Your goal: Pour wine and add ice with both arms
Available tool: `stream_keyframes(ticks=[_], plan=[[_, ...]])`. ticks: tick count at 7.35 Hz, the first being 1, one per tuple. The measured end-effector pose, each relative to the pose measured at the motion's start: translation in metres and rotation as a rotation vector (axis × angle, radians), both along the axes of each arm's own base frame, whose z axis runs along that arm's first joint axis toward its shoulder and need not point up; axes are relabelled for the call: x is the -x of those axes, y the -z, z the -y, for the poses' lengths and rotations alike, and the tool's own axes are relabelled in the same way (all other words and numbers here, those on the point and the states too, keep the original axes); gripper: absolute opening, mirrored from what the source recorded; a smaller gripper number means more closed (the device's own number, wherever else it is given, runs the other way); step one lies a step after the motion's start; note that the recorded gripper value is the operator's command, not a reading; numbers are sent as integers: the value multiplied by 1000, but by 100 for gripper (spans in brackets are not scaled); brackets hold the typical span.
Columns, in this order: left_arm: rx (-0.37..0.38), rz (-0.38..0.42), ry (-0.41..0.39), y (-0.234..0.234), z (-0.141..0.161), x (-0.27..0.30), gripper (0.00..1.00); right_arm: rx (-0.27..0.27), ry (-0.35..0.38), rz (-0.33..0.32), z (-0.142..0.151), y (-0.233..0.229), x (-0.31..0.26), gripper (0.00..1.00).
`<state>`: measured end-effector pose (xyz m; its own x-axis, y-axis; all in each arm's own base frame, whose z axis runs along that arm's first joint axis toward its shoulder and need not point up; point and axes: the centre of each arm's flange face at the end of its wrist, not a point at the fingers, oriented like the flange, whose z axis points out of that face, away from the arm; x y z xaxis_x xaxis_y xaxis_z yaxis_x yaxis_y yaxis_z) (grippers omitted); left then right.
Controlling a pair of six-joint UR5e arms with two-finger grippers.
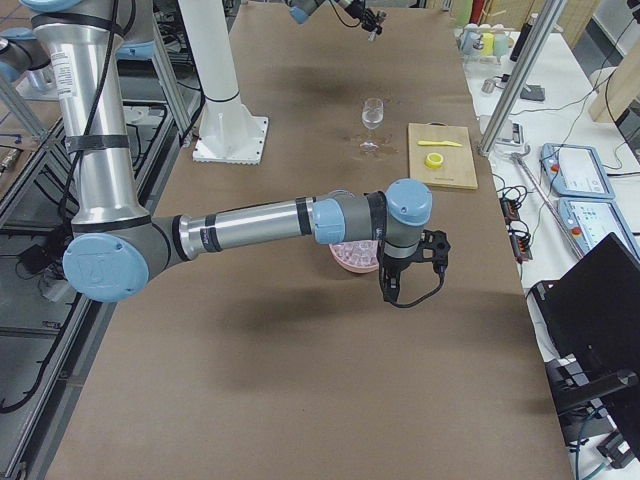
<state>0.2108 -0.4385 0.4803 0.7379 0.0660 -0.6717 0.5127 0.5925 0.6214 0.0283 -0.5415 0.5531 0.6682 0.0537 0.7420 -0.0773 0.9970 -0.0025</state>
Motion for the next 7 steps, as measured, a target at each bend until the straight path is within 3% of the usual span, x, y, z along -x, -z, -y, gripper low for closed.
stream_keyframes(ticks=[3,7], plan=[[-28,-59,126,-6,-35,-50,0,2,1,2,0,1,2,100],[-93,-21,247,-15,-45,-127,0,-1,3,3,0,3,3,100]])
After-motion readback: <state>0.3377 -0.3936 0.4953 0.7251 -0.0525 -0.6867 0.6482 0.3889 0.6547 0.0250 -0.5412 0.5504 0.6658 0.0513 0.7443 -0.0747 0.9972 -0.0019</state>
